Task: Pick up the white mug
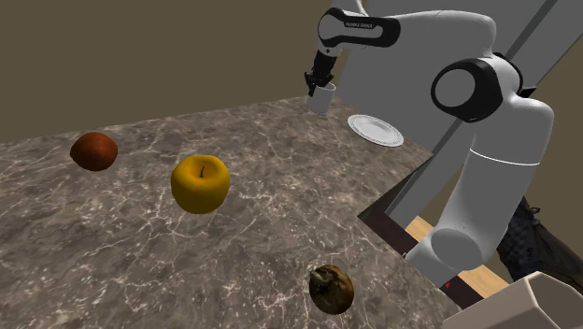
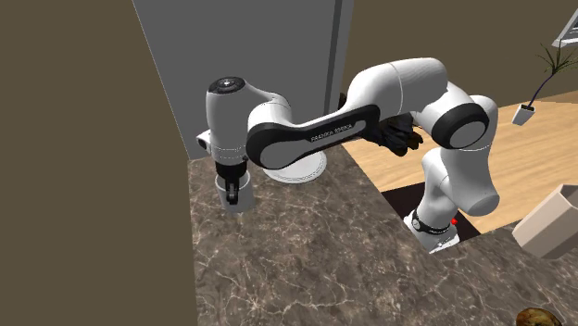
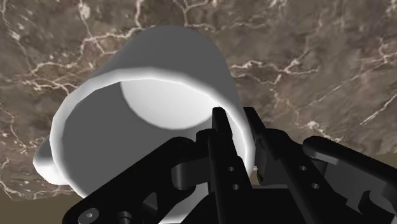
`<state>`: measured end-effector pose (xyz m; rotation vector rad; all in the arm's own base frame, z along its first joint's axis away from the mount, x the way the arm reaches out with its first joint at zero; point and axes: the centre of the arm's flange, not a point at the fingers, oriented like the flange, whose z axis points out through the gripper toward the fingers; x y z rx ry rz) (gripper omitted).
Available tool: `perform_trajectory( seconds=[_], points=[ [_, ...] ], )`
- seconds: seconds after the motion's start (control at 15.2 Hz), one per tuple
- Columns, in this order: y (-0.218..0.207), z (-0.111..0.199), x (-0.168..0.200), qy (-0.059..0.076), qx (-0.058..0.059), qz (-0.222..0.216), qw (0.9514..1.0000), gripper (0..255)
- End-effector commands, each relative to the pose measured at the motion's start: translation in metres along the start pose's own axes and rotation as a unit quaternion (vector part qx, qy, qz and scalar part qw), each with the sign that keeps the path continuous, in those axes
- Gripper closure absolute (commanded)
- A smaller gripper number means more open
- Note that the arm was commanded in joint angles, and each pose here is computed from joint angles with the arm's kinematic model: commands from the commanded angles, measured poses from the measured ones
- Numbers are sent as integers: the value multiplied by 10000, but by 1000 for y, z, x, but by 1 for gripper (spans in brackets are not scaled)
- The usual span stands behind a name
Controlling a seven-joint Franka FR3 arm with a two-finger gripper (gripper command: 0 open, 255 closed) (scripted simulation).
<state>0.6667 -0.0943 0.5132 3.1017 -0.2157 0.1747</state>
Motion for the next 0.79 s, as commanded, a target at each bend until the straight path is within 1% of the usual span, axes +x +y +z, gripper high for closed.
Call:
perform_trajectory(
  seconds=[0.0, 0.59, 0.73],
  points=[
    [0, -11, 1, 1, 0, -1, 10000, 255],
    [1, -58, 6, 1, 0, -1, 10000, 255],
    [1, -59, 6, 1, 0, -1, 10000, 255]
  ],
)
